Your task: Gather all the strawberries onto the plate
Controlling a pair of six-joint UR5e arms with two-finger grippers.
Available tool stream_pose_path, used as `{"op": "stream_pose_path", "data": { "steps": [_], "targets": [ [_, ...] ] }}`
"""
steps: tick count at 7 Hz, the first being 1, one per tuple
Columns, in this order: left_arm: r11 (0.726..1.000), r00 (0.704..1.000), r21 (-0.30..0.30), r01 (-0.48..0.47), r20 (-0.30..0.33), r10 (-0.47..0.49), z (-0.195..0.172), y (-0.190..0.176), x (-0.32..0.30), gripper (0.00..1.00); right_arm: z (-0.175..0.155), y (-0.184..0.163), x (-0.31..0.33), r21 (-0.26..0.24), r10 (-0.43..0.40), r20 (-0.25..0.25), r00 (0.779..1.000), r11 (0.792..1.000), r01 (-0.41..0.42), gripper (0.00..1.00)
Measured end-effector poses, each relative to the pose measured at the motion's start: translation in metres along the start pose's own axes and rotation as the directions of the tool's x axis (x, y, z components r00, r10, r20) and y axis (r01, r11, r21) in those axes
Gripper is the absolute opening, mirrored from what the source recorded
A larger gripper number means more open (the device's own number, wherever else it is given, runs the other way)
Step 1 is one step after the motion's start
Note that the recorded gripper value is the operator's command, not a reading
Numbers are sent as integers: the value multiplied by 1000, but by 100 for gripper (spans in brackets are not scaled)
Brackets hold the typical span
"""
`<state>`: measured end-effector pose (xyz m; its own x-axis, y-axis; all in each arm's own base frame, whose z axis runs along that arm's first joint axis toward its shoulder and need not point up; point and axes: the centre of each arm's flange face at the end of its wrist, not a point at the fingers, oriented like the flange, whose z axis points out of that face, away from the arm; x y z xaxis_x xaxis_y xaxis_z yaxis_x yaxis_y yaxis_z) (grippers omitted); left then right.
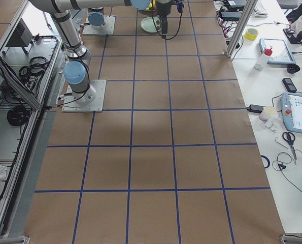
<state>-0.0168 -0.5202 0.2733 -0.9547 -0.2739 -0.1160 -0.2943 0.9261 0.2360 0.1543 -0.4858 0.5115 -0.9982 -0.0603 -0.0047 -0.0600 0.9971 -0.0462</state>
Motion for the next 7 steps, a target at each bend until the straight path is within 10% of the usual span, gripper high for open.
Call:
{"op": "stream_pose_path", "data": {
  "steps": [2, 4, 5, 7],
  "targets": [
    [1000, 1000, -18, -1, 9, 1, 11, 0, -12, 24, 0, 0, 0, -1, -1, 0, 1000, 1000, 1, 100],
    [1000, 1000, -24, 0, -18, 0, 13, 1, -8, 86, 0, 0, 0, -1, -1, 1, 1000, 1000, 1, 100],
    [1000, 999, -24, -5, -32, 4, 12, 1, -7, 100, 1, 0, 0, -1, -1, 1, 1000, 1000, 1, 100],
    [1000, 999, -16, -14, -40, 13, 9, 0, -6, 100, 1, -1, 1, -1, -1, 1, 1000, 1000, 1, 100]
  ]
}}
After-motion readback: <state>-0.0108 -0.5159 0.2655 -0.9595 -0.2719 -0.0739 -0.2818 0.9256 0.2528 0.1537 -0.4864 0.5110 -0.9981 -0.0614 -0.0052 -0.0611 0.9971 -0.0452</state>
